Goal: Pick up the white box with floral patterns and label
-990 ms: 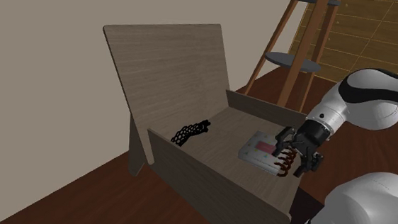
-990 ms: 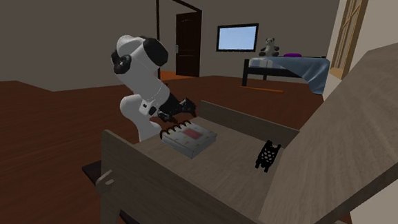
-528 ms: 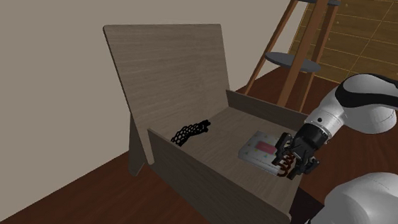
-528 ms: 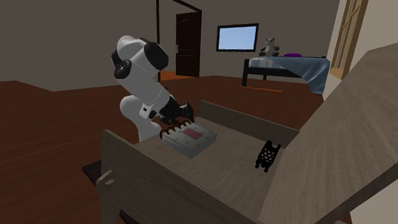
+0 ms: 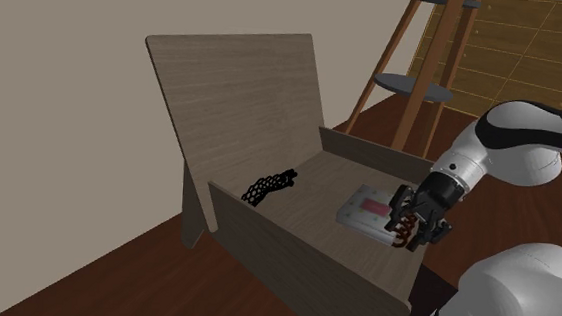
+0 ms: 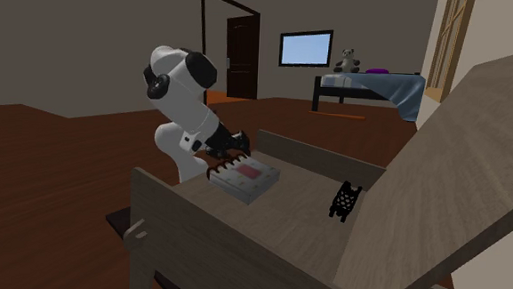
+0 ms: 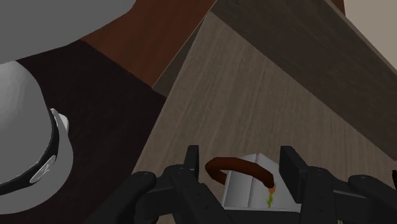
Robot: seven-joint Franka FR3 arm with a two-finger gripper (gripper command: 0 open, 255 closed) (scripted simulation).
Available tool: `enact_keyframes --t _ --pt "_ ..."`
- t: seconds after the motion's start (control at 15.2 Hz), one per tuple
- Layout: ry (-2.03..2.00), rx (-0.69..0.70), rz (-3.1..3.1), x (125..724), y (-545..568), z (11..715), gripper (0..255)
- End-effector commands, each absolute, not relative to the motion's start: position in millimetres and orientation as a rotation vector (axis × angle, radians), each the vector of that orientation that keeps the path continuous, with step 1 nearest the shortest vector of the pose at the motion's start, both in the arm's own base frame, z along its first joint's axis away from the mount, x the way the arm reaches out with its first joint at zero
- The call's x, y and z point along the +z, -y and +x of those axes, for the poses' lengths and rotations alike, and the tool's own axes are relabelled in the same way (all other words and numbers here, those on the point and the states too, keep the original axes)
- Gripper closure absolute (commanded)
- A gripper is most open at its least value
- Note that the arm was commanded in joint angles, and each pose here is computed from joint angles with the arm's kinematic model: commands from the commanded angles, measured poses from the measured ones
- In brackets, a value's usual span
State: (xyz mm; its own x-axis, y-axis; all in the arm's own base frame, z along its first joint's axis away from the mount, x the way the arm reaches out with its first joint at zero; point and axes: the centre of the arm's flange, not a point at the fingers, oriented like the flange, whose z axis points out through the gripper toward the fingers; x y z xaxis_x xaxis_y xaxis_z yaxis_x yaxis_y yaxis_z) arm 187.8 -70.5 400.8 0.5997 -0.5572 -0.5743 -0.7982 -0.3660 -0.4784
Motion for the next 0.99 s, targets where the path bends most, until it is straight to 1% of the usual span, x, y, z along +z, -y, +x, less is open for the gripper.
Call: enact_keyframes --t 0.0,0.79,0.92 --pt "-1.068 0.409 -2.073 410.2 70.6 186.9 255" --pt "-1.068 0.409 -2.073 473.5 70.6 186.9 255" --pt "-1.068 0.409 -2.073 474.3 70.6 186.9 255"
